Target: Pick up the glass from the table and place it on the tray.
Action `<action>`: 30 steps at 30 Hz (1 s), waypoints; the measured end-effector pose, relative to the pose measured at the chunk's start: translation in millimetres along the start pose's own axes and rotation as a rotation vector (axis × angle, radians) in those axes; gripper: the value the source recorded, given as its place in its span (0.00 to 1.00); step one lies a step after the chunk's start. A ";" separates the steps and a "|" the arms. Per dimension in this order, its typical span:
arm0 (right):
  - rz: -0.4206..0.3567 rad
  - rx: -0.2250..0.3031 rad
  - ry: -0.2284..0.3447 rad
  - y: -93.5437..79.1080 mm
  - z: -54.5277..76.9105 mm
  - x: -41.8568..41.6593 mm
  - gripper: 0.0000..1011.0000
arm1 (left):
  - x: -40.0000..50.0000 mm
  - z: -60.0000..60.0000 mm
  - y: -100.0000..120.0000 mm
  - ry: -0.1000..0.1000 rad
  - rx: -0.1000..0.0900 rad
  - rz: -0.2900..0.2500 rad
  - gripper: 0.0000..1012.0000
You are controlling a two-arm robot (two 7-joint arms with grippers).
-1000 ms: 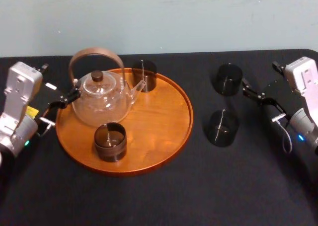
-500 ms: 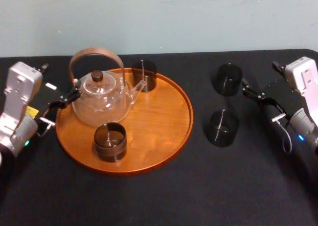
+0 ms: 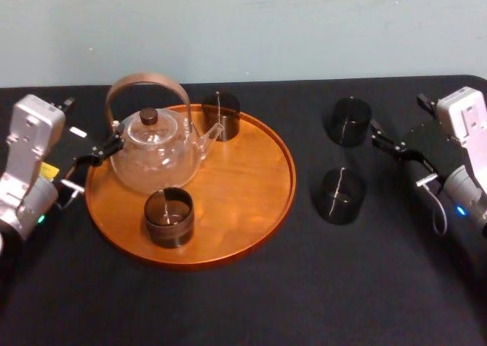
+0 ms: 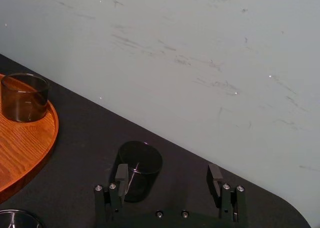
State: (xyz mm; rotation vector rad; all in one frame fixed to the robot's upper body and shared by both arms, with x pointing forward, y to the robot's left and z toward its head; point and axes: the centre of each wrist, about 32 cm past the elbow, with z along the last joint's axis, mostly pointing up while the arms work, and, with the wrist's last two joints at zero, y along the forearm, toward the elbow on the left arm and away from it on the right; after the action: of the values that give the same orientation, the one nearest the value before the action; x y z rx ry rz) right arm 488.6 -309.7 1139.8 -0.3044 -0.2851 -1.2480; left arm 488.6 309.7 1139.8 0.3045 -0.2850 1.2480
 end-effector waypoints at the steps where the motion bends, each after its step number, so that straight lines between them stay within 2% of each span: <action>1: 0.000 0.000 0.000 0.0 0.0 0.0 0.99 | 0.0 0.0 0.0 0.000 0.000 0.000 1.00; 7: 0.001 0.000 0.002 0.2 -0.2 0.4 0.99 | 0.0 0.0 0.0 0.000 0.000 0.000 1.00; 12: 0.018 -0.007 0.044 -1.8 -2.0 3.7 0.99 | 0.0 0.0 0.0 0.000 0.000 0.000 1.00; 30: 0.094 -0.003 0.076 -49.4 -0.5 -4.9 0.99 | 0.0 0.0 0.0 0.000 0.000 0.000 1.00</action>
State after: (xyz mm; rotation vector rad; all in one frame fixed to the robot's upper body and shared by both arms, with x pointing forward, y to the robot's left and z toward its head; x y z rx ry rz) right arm 440.1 -319.7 1141.0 -0.2698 -0.2013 -1.1648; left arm 488.6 309.7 1139.8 0.3045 -0.2850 1.2479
